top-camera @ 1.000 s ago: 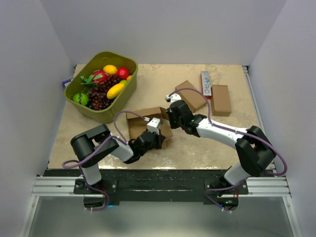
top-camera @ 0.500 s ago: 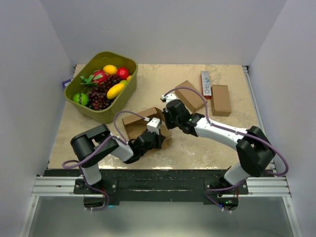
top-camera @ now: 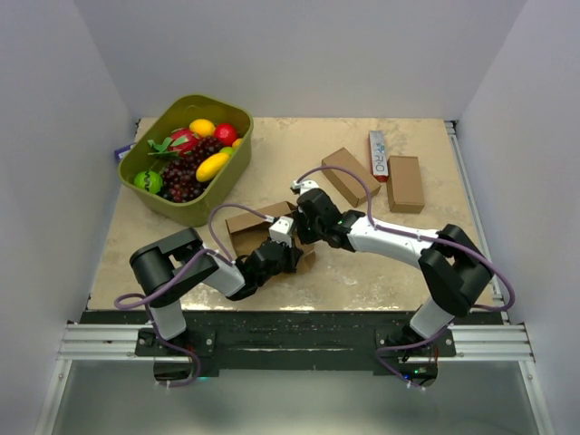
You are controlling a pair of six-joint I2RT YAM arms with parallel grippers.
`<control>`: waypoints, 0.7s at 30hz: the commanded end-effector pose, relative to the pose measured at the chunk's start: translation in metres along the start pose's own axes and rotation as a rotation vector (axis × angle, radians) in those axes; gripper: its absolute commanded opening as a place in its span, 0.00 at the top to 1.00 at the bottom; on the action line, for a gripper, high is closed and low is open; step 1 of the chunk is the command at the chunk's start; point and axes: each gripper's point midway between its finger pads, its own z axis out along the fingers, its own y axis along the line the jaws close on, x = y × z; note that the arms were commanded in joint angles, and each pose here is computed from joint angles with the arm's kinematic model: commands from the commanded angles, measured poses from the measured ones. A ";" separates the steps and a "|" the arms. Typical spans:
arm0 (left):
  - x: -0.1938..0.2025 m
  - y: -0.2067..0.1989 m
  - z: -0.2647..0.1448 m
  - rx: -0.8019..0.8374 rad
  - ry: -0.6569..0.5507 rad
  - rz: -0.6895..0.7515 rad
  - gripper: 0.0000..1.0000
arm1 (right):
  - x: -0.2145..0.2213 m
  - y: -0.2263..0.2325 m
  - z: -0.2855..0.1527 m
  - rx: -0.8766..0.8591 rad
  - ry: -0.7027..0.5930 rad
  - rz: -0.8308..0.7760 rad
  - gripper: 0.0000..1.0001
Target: Fold the paper box
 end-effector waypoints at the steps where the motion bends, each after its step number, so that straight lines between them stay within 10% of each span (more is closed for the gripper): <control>1: 0.037 0.025 -0.009 -0.072 0.115 0.064 0.95 | -0.019 0.005 -0.008 0.008 -0.050 0.035 0.99; 21: 0.030 0.019 -0.016 -0.021 0.088 0.098 0.96 | -0.076 -0.035 -0.069 0.087 -0.212 0.081 0.38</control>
